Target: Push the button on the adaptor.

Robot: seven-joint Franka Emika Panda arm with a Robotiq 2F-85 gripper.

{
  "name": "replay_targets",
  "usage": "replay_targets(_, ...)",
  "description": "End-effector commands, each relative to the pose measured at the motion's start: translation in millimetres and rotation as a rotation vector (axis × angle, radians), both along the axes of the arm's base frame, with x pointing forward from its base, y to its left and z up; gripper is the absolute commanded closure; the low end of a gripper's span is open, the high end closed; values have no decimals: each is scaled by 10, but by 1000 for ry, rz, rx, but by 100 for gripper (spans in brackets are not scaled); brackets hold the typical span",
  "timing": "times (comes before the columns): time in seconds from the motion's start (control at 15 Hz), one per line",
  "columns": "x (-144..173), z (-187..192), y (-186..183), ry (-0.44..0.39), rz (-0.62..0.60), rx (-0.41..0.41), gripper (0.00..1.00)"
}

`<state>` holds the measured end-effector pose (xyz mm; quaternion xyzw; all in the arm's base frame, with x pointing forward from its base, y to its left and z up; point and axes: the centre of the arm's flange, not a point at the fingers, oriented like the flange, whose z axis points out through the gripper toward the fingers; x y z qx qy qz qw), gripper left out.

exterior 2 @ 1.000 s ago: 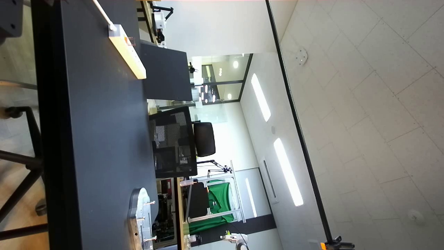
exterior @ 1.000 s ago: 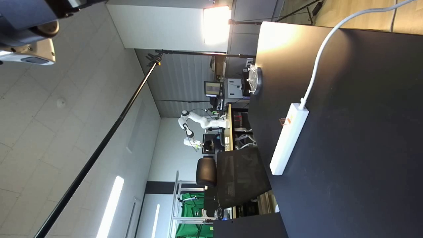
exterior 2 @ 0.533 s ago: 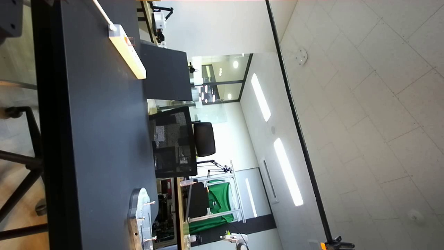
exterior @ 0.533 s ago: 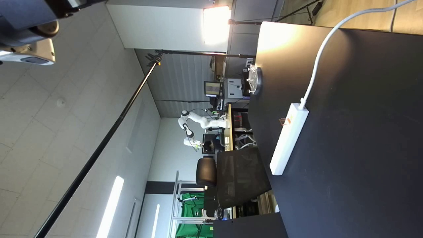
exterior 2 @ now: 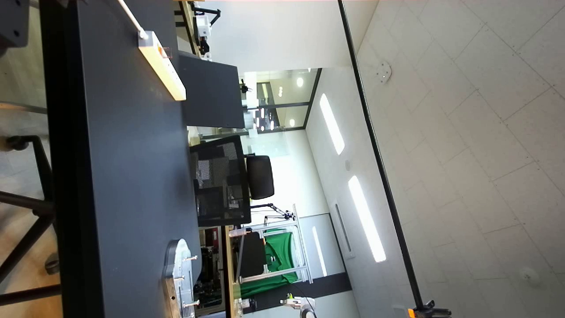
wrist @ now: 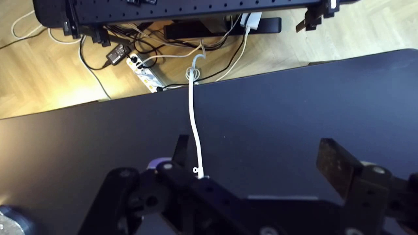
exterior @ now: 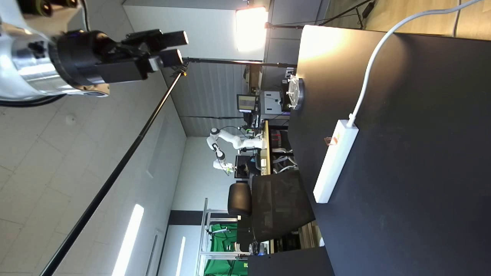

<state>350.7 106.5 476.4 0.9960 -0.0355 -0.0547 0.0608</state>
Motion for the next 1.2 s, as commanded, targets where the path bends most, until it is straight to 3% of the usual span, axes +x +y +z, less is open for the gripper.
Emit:
replay_targets(0.0, 598, -178, -429, -28, 11, 40, 7)
replay_targets(0.07, 758, -240, -549, -29, 19, 52, 26)
replay_targets(0.33, 1275, -515, -861, 16, 37, 73, 55)
replay_targets(0.73, 1815, -846, -1052, 119, 41, 74, 95)
replay_targets(0.87, 1946, -908, -1115, 141, 40, 62, 100)
replay_targets(1.13, 2155, -1005, -1206, 178, 30, 43, 100)
